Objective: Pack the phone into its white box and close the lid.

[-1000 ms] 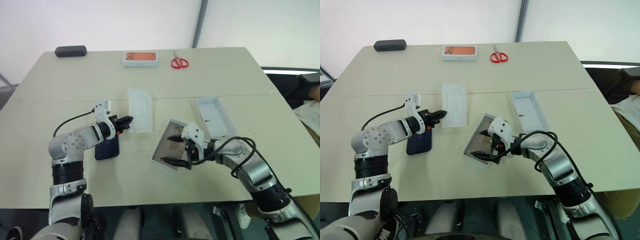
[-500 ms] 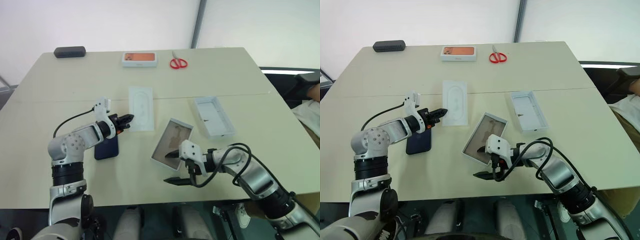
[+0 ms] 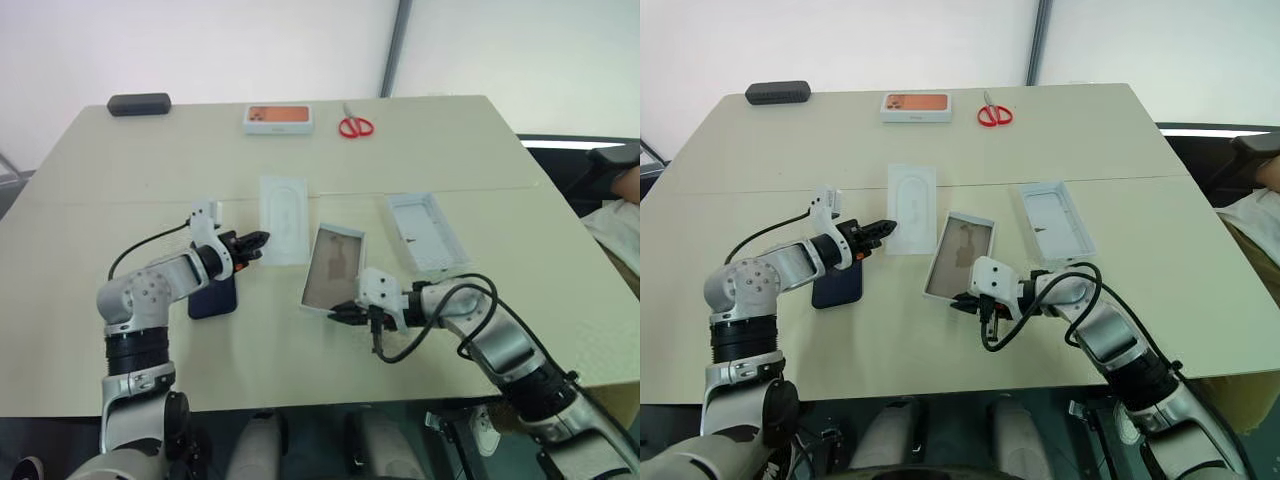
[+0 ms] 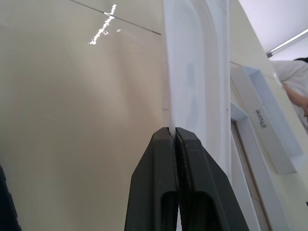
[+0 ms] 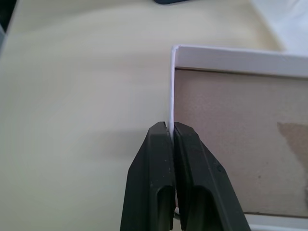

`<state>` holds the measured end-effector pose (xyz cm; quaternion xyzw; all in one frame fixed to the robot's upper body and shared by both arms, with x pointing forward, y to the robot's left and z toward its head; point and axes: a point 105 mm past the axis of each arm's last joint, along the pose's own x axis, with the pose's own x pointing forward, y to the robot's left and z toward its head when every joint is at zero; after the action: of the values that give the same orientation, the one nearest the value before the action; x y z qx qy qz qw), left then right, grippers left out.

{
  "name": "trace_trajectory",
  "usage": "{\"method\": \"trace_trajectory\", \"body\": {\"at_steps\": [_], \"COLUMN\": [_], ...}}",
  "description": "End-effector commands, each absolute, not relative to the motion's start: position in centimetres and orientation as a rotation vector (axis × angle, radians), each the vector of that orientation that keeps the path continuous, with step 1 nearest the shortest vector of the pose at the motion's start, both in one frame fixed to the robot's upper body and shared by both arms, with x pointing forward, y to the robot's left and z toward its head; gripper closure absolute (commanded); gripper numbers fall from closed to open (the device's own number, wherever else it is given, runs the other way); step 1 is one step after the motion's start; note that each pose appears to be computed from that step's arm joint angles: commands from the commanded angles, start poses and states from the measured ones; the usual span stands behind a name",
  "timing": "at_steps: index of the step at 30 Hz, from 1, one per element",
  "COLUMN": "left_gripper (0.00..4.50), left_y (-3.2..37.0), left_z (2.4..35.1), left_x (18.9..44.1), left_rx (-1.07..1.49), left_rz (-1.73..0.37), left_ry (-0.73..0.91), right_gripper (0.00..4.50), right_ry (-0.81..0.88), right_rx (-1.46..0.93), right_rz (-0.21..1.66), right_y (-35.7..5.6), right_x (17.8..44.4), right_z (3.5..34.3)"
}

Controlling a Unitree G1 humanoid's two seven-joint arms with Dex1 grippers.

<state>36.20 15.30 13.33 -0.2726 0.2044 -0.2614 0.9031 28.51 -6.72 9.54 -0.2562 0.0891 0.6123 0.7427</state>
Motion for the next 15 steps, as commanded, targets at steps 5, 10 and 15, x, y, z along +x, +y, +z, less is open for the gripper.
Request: {"method": "trace_trajectory", "body": {"at_steps": [5, 10, 15], "left_gripper": [4.50, 4.50, 4.50], "left_y": [14.7, 14.4, 13.8], "left_z": [17.1, 16.8, 16.1], "left_x": [35.6, 35.2, 34.8], "left_rx": [-0.683, -0.664, -0.659], "left_rz": [-0.680, -0.695, -0.690], "left_ry": [0.369, 0.403, 0.432], "right_gripper": [4.40, 4.40, 3.51], "right_ry": [0.086, 0.078, 0.080], "right_rx": [-0.809, -0.808, -0.783], "right_rz": [1.367, 1.429, 1.430], "right_y": [-7.0, -6.9, -6.8], "right_x": [31.3, 31.9, 32.2], "right_z": [10.4, 10.7, 10.7]}}
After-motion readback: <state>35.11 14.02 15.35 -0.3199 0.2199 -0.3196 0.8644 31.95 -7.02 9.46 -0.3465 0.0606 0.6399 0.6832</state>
